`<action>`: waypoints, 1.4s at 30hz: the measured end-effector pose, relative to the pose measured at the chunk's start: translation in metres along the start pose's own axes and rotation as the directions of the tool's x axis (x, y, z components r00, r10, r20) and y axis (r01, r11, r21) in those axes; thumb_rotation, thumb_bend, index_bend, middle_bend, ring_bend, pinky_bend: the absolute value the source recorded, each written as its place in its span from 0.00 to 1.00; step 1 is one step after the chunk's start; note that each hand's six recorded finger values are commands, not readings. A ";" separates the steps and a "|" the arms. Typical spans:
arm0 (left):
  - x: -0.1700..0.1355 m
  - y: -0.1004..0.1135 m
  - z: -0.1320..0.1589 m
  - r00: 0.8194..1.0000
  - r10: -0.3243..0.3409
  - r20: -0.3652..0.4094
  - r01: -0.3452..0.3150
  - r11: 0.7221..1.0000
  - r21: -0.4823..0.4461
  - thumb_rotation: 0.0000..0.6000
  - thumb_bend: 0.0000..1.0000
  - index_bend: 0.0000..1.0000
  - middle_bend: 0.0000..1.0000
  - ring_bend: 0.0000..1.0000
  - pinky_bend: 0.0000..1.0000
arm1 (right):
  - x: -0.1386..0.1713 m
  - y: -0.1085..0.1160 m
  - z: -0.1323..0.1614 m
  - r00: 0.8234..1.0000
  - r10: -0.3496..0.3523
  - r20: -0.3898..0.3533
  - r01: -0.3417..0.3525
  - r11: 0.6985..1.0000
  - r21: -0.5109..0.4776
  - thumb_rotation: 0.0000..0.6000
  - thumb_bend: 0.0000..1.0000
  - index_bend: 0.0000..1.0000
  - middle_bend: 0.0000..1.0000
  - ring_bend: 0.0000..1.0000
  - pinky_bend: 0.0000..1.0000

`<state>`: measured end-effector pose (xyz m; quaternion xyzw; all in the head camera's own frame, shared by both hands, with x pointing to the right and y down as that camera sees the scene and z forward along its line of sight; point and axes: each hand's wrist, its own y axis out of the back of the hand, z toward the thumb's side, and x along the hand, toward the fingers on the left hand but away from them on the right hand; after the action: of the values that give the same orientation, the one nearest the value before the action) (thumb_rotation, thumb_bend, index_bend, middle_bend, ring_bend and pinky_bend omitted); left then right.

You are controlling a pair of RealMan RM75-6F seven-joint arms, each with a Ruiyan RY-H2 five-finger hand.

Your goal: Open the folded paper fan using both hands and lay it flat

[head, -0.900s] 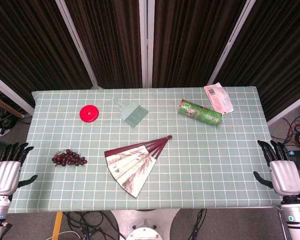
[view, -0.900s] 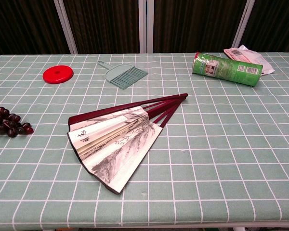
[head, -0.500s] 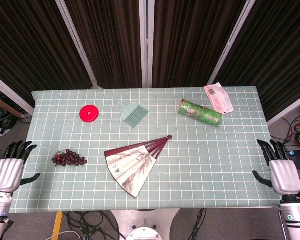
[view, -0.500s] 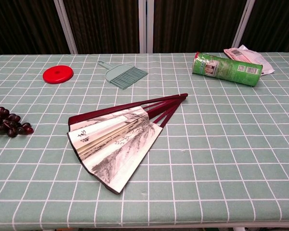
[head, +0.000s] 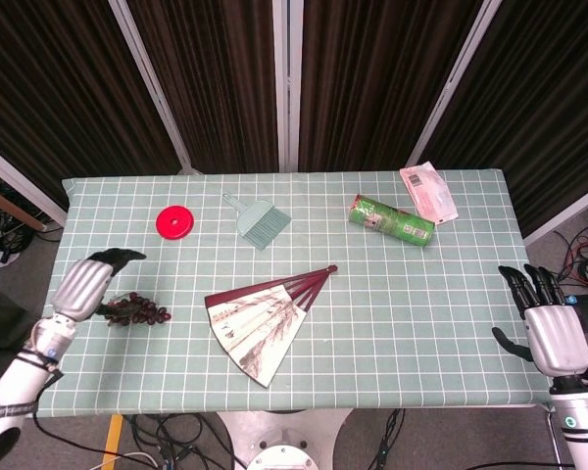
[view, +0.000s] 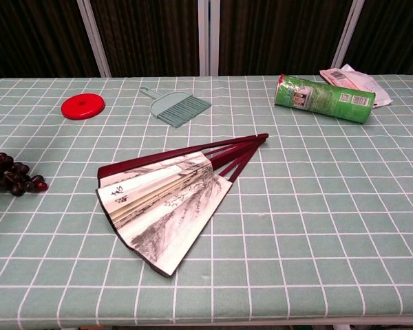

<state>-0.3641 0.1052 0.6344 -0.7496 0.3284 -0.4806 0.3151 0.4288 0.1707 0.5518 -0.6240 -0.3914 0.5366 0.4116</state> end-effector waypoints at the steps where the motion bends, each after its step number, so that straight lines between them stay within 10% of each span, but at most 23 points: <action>1: 0.009 -0.002 0.004 1.000 -0.023 0.008 0.023 1.000 -0.009 1.00 0.15 0.26 0.29 0.27 0.38 | 0.000 0.000 0.000 1.000 0.000 -0.001 0.000 1.000 0.002 1.00 0.13 0.00 0.12 0.00 0.00; 15: 0.126 -0.070 0.072 0.940 -0.341 0.019 0.341 0.935 -0.098 1.00 0.17 0.26 0.30 0.30 0.45 | 0.001 0.001 -0.004 1.000 0.014 0.026 -0.015 1.000 0.012 1.00 0.13 0.00 0.12 0.00 0.00; 42: 0.168 -0.131 0.142 0.902 -0.432 -0.012 0.430 0.900 -0.074 1.00 0.27 0.27 0.36 0.38 0.50 | 0.003 -0.003 -0.018 0.997 0.032 0.072 -0.033 0.999 0.009 1.00 0.13 0.00 0.12 0.00 0.00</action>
<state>-0.1536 0.0703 0.7763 -0.8073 0.1755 -0.5371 0.1703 0.4466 0.1732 0.5554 -0.6084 -0.3934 0.5673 0.3915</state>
